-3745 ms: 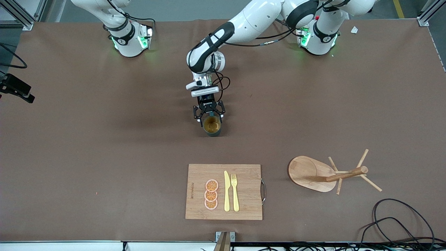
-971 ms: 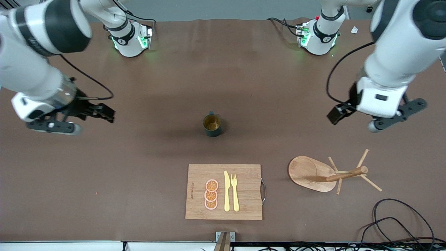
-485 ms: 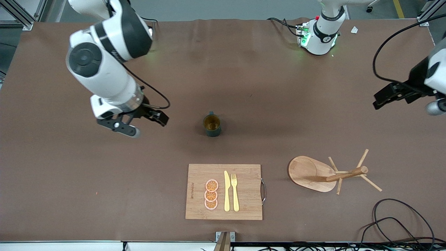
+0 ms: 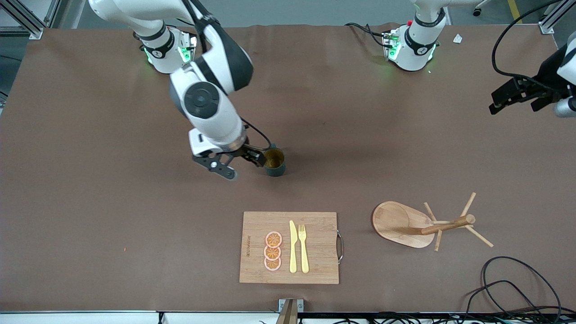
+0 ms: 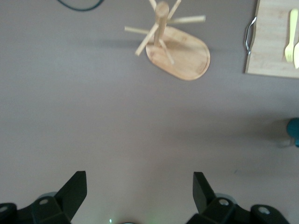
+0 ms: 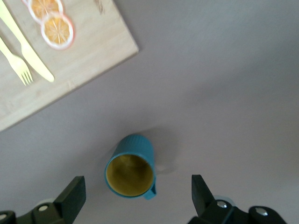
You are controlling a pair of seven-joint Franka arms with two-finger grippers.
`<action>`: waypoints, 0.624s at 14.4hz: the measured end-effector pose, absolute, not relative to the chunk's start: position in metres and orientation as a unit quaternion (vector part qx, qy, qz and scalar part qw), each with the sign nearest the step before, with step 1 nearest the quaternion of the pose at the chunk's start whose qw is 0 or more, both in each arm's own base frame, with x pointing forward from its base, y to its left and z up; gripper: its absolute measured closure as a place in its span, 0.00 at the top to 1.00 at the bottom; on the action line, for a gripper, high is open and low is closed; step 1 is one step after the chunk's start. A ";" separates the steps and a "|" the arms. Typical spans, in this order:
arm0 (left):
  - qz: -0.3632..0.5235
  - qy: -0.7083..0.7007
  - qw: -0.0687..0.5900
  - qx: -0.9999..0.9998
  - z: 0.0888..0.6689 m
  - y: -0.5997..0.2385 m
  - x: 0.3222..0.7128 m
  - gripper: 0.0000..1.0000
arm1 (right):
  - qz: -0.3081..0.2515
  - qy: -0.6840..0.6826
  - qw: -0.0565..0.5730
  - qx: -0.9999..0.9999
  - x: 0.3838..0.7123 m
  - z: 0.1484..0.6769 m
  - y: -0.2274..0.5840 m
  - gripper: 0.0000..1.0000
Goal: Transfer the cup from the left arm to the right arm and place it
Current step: 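Lower the right gripper over the teal mug while the left gripper retreats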
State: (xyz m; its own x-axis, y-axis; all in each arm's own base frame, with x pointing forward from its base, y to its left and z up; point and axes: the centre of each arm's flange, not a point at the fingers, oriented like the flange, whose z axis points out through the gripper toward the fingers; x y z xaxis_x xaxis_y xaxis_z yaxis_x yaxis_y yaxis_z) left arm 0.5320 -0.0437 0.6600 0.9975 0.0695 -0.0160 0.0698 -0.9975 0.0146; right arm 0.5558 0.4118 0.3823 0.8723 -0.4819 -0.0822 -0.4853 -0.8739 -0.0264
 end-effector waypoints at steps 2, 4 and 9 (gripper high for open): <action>-0.016 0.033 0.006 0.999 0.659 -0.043 0.526 1.00 | 0.045 0.253 0.010 -0.966 0.542 0.353 0.440 1.00; -0.019 0.032 0.006 0.999 0.658 -0.043 0.523 1.00 | 0.046 0.261 0.004 -0.964 0.534 0.332 0.468 1.00; -0.020 0.006 0.006 1.000 0.656 -0.041 0.522 1.00 | 0.038 0.277 0.009 -0.960 0.537 0.303 0.501 1.00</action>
